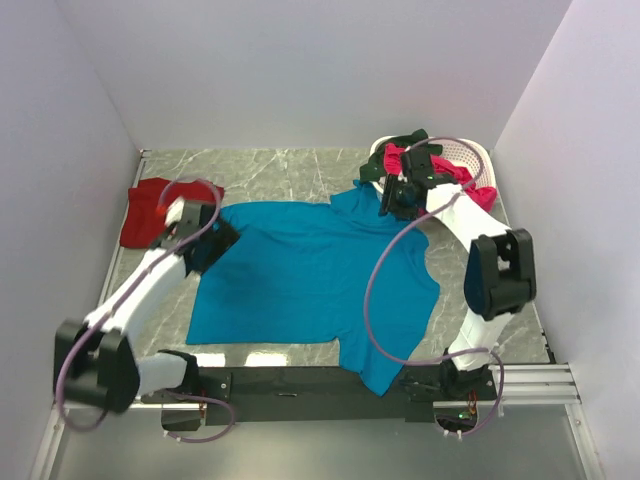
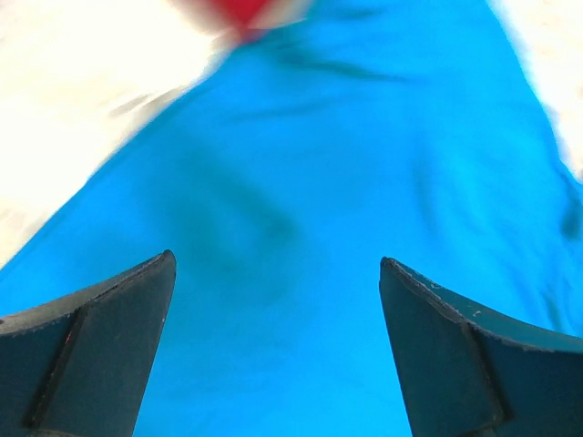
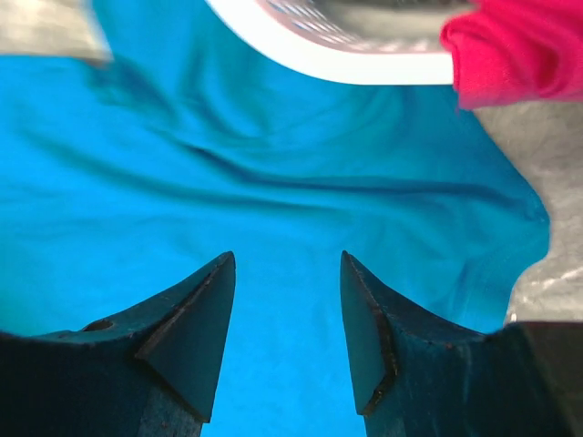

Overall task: Fold and stack the t-shirts
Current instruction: Flatten the tshirt out, then fold the tshirt

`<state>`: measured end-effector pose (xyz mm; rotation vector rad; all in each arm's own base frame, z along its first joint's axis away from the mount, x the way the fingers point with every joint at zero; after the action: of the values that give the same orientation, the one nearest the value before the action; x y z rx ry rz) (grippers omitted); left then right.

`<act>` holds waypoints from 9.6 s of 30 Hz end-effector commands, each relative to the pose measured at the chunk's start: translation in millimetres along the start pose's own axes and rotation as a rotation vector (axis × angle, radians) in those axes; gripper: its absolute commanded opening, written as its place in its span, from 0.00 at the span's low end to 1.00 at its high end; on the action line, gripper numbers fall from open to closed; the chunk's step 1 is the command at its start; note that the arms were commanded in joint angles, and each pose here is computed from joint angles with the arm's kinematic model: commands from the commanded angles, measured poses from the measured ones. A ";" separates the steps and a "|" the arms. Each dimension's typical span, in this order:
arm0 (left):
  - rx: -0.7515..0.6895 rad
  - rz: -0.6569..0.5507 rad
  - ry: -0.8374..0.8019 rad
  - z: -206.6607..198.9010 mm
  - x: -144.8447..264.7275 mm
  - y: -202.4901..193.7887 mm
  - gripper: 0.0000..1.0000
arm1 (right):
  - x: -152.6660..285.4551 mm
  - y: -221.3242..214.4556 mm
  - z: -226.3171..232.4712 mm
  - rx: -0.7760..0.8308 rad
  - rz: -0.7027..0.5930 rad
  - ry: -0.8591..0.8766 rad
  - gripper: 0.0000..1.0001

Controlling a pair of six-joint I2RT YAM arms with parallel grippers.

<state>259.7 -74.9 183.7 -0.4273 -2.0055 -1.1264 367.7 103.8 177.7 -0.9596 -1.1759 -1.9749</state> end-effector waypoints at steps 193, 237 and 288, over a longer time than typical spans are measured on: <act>0.436 0.108 0.533 88.4 2.3 -79.7 0.01 | 147.7 -323.7 -64.9 0.317 0.633 -0.076 0.58; 0.318 0.082 0.456 101.2 27.0 -82.0 0.01 | 162.4 -338.2 -67.7 0.401 0.506 -0.254 0.00; -0.138 0.147 0.273 3.6 -16.4 17.1 0.00 | 67.5 -140.0 13.5 0.300 0.248 -0.252 0.00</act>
<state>264.4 -65.4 164.5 -0.4859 -1.5979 -1.1165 199.9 160.3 166.2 -1.2274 -1.2843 -1.4342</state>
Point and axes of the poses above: each gripper's point midway between its finger pads, its own x axis back along the fingers, its own z axis along the line the jaws close on, y = z × x, the point moved 9 cm from there along x, back along the fingers, and after that the axes turned 11 degrees about -x, right-handed, at the moved point
